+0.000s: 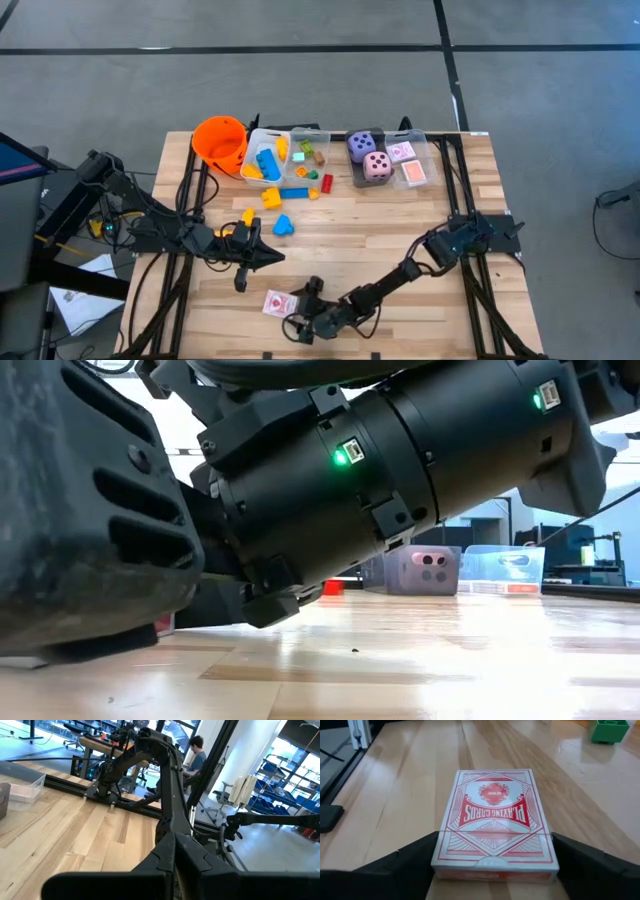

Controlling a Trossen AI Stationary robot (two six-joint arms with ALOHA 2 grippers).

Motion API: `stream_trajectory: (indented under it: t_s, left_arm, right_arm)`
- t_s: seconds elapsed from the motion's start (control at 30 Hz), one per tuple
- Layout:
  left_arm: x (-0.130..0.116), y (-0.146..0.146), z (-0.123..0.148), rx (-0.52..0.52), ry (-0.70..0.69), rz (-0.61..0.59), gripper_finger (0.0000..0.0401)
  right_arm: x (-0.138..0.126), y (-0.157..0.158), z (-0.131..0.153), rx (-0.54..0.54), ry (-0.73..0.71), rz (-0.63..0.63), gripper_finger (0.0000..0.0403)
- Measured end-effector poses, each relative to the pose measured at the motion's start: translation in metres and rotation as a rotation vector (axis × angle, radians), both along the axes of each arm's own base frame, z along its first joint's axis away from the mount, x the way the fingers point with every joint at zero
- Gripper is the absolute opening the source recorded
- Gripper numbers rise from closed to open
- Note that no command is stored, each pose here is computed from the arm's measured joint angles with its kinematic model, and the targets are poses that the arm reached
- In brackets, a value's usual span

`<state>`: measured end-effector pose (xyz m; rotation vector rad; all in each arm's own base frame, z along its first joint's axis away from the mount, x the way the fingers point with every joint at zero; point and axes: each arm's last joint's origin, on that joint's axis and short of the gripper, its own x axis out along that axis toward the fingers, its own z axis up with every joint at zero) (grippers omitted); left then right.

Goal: Pick & Place Toys
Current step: Put the red deck of cards into the right transparent bin

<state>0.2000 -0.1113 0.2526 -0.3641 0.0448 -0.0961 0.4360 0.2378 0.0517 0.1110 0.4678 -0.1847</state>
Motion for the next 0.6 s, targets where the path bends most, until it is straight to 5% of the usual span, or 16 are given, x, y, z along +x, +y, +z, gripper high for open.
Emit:
stream_trajectory:
  t_s: [0.27,0.4,0.6]
  left_arm:
    - [0.0,0.0,0.0,0.0,0.0,0.0,0.0]
    - [0.0,0.0,0.0,0.0,0.0,0.0,0.0]
    - [0.0,0.0,0.0,-0.005,-0.002,-0.002,0.0]
  right_arm:
    - [0.001,-0.007,0.006,0.031,-0.002,-0.084,0.03]
    - [-0.009,-0.011,0.028,-0.189,0.034,-0.168,0.03]
    - [-0.039,-0.032,0.111,-0.43,0.065,-0.422,0.03]
